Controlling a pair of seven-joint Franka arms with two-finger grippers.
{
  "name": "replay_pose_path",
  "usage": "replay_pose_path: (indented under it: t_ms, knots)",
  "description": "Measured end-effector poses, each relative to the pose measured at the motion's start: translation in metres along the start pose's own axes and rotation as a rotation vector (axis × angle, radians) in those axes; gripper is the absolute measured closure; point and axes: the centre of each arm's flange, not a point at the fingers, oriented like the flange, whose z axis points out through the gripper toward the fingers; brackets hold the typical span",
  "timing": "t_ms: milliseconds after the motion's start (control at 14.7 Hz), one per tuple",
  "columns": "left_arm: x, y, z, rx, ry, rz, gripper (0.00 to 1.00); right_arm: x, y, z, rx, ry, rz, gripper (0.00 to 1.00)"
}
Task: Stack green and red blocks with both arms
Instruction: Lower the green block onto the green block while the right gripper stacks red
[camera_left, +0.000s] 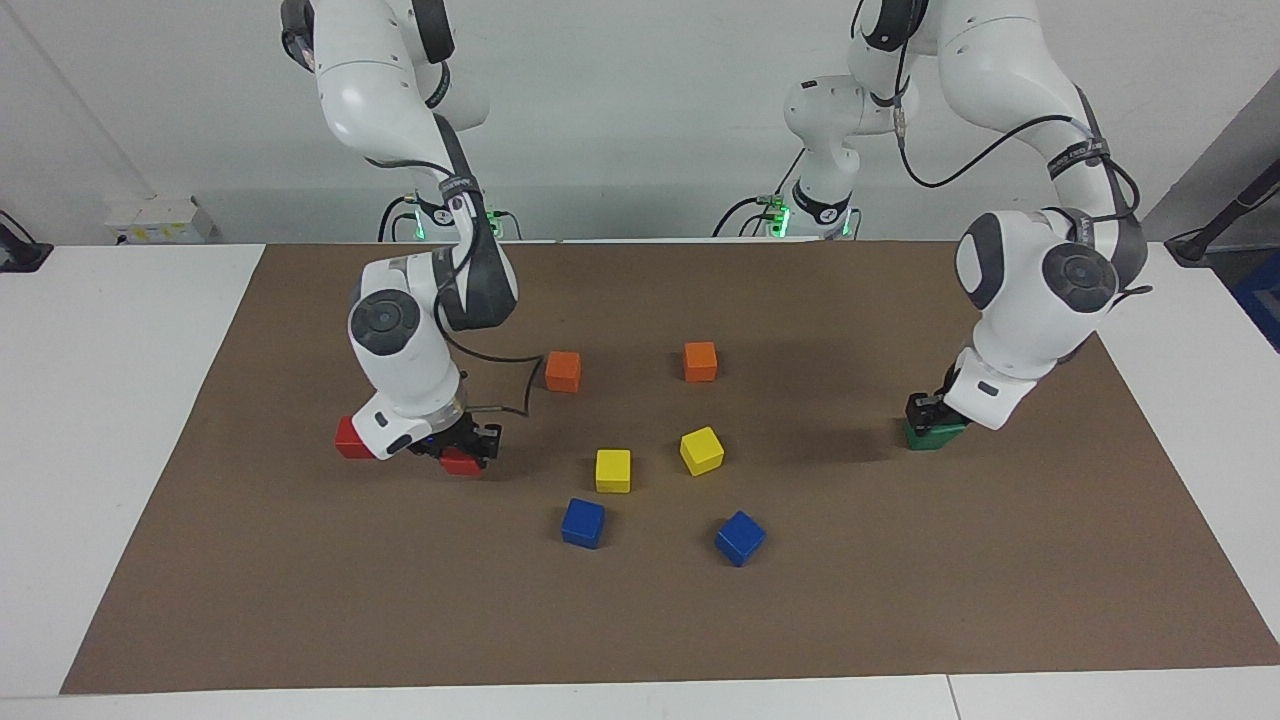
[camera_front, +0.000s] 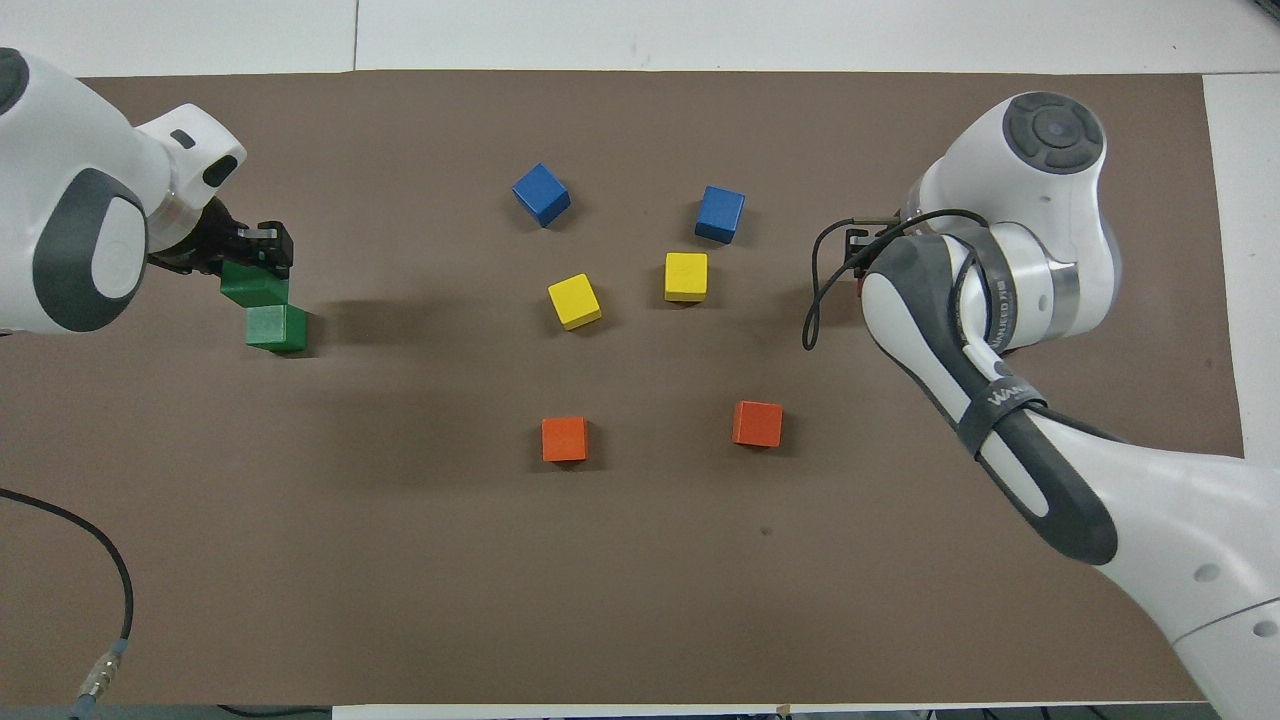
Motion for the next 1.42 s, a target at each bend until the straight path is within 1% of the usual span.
replay_pose_path:
  t_ms: [136,271,475,678,814,1018,1425]
  knots:
    - [-0.003,-0.014,0.007,-0.031,-0.015,0.025,0.45,0.004,0.039,-0.015,0.001,0.0,0.008,0.45]
    - [-0.004,-0.013,0.011,-0.035,-0.021,0.053,0.45,0.005,0.067,-0.024,0.003,0.004,0.013,0.45]
    - [-0.005,-0.011,0.014,-0.036,-0.024,0.092,0.45,-0.002,0.093,-0.026,0.002,-0.005,0.013,0.45]
    - [-0.008,-0.018,0.024,-0.034,-0.008,0.1,0.45,-0.012,0.117,-0.025,0.002,-0.018,0.011,0.45]
    - [-0.012,-0.028,0.034,-0.033,0.005,0.089,0.45,-0.02,0.127,-0.025,0.002,-0.023,0.018,0.45]
    - [-0.019,-0.034,0.04,-0.032,0.002,0.078,0.45,-0.032,0.128,-0.026,0.002,-0.024,0.018,0.45]
    - [-0.021,-0.033,0.038,-0.031,0.005,0.07,0.45,-0.045,0.131,-0.011,0.003,0.007,0.022,0.45]
